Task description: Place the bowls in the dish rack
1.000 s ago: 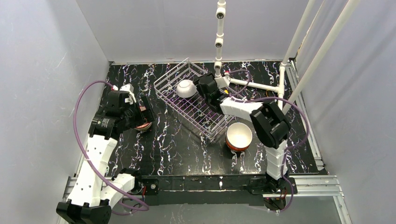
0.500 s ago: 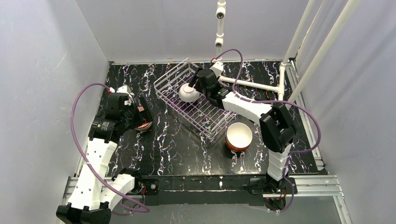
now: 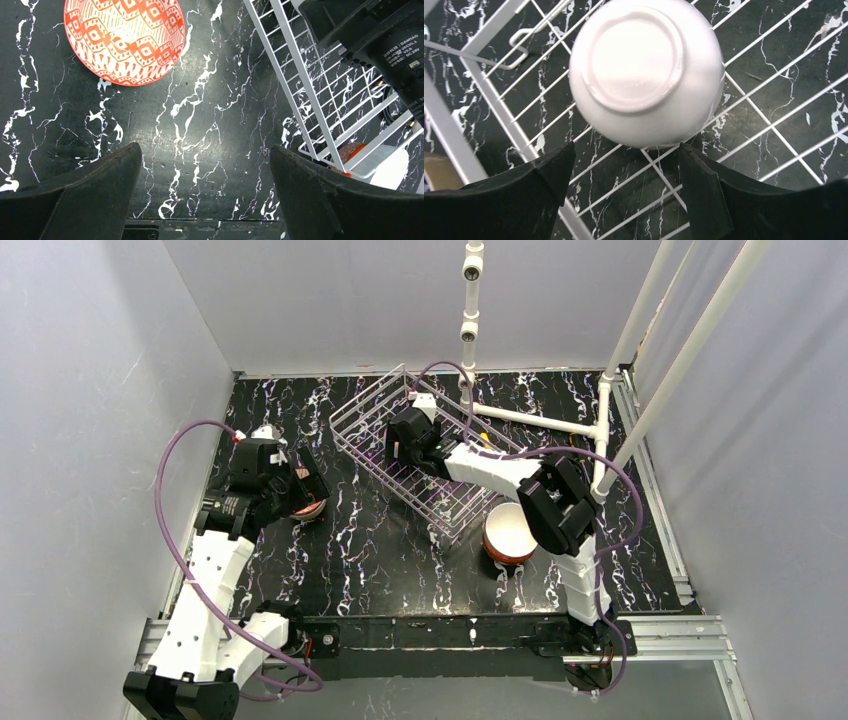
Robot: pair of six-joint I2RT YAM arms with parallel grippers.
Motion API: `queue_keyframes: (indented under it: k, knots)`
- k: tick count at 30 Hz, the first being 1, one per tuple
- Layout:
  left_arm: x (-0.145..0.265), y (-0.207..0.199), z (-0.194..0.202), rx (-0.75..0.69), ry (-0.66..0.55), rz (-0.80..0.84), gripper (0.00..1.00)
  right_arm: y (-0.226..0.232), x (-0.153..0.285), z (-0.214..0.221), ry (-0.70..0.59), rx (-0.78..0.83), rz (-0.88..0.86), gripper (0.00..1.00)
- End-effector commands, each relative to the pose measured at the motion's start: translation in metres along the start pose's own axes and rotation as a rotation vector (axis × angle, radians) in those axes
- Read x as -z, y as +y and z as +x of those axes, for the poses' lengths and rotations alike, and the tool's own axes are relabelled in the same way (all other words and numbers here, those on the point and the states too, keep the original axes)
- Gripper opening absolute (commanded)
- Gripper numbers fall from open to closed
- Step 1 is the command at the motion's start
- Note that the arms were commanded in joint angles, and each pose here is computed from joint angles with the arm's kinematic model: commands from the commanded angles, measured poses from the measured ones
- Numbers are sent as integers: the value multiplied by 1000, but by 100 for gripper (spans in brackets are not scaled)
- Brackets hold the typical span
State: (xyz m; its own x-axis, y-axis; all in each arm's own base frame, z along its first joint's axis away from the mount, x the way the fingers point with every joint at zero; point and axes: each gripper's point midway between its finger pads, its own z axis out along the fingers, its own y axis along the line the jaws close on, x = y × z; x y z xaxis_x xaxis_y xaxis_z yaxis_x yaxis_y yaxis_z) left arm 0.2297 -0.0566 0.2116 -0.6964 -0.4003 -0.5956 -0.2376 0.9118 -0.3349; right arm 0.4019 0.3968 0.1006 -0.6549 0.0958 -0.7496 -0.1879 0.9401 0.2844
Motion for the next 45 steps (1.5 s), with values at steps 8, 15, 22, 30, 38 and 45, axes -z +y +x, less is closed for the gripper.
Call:
queue_keyframes:
  k: [8,15,22,30,38,45]
  knots:
    - [-6,13,0,26,4,-62,98,3,-38,-56,-222,-35,40,65]
    - [-10,16,1,29,14,-78,98,-8,-49,-79,-325,-75,89,63]
    - [-16,23,3,50,28,-114,98,-18,-64,-97,-375,-99,125,63]
    - [-29,57,5,85,27,-291,98,-16,-61,-113,-431,-101,126,49]
    - [-37,80,3,134,4,-387,90,-6,-65,-113,-407,-53,50,35]
    - [-50,90,0,136,28,-421,61,21,-15,-131,-344,-23,-146,37]
